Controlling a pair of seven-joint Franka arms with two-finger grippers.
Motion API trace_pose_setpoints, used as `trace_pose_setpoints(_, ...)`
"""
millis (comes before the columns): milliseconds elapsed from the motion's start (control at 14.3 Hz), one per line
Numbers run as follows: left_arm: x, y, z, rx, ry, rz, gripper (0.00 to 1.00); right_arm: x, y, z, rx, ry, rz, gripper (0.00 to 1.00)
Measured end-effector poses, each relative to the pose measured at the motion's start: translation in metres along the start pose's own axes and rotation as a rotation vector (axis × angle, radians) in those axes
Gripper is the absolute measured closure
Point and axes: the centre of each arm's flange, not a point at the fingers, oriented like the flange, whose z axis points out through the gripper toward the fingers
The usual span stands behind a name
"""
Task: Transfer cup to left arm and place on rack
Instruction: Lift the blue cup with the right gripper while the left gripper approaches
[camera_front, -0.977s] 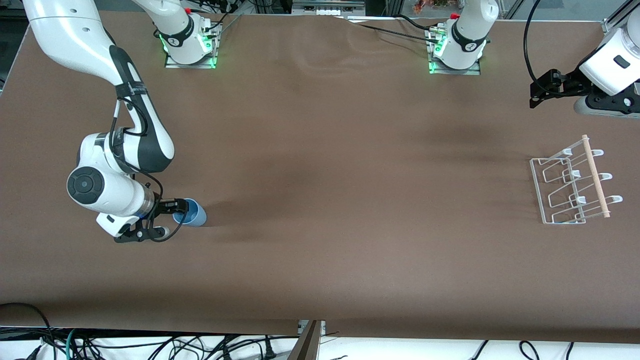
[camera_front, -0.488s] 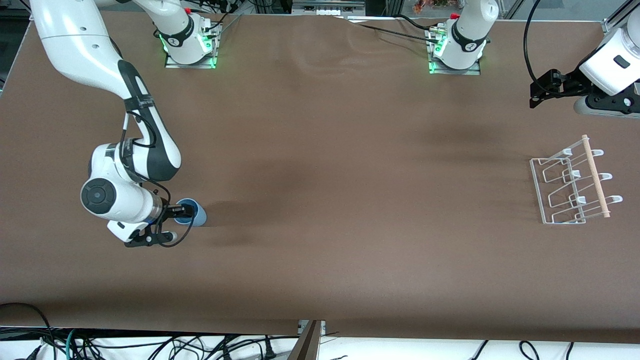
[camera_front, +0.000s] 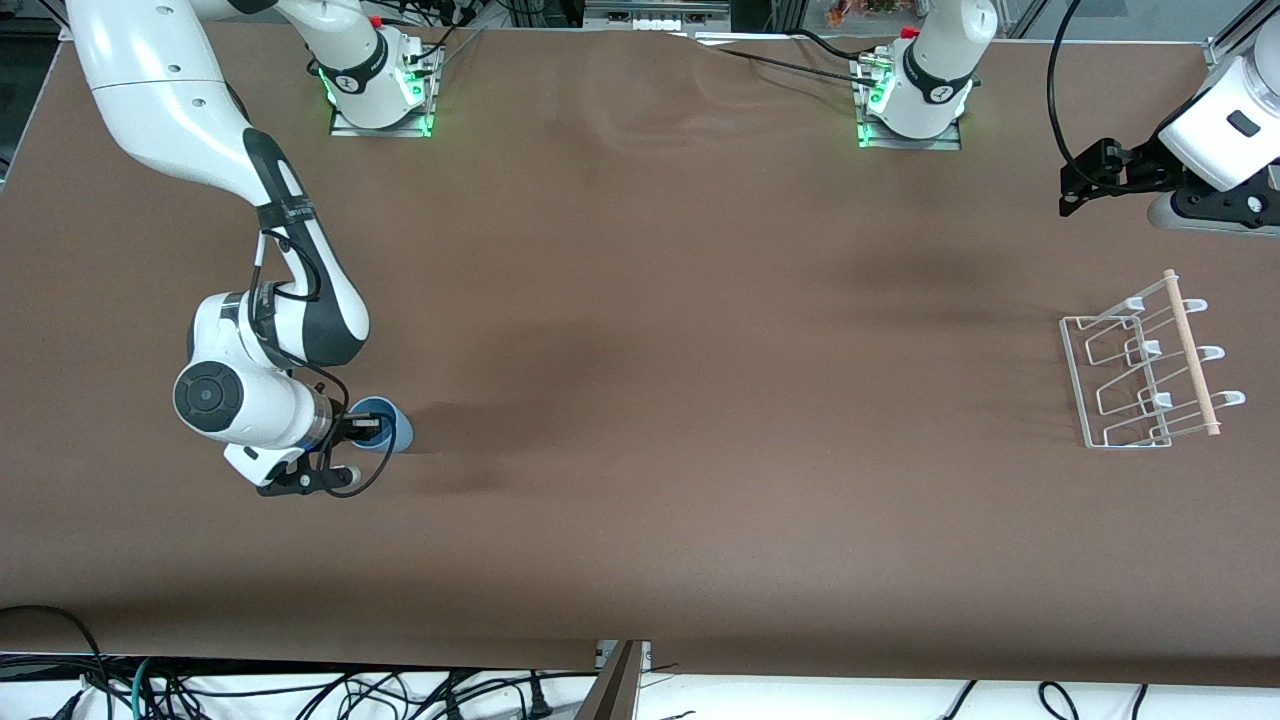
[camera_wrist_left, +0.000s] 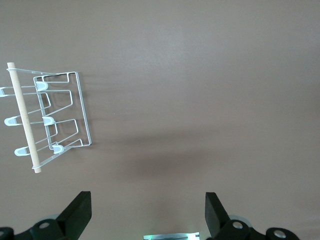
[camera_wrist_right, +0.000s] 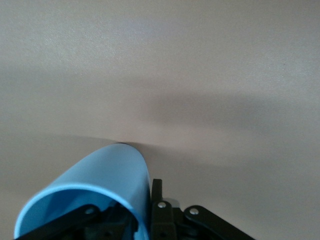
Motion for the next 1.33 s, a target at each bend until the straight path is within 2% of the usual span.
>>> trace_pose_setpoints(209,0.0,0.0,0.0,0.0,0.0,0.0,0.0,0.0,-0.025,-0.003,0.008,0.002,0.059,0.95)
trace_pose_setpoints(349,0.0,0.0,0.0,0.0,-0.001,0.0,0.0,-0.004,-0.054,-0.007,0.055,-0.032,0.105,0.95)
trace_pose_setpoints(558,0.0,0.0,0.0,0.0,-0.004,0.0,0.0,-0.013,-0.108,-0.044,0.183,-0.14,0.153,0.95)
trace_pose_setpoints(837,-0.001,0.0,0.0,0.0,-0.005,0.0,0.0,-0.024,-0.19,-0.114,0.313,-0.207,0.296,0.95)
trace_pose_setpoints(907,-0.001,0.0,0.0,0.0,-0.005,0.0,0.0,-0.03,-0.212,-0.131,0.361,-0.237,0.322,0.95)
trace_pose_setpoints(1116,0.0,0.0,0.002,0.0,-0.012,0.001,0.0,-0.042,-0.26,-0.184,0.567,-0.352,0.464,0.95)
trace_pose_setpoints(1256,0.003,0.002,0.021,-0.022,-0.086,0.014,0.0,-0.052,-0.287,-0.213,0.635,-0.399,0.507,0.95)
trace_pose_setpoints(1326,0.008,0.006,0.031,-0.06,-0.119,0.031,0.0,-0.059,-0.306,-0.227,0.66,-0.411,0.529,0.95)
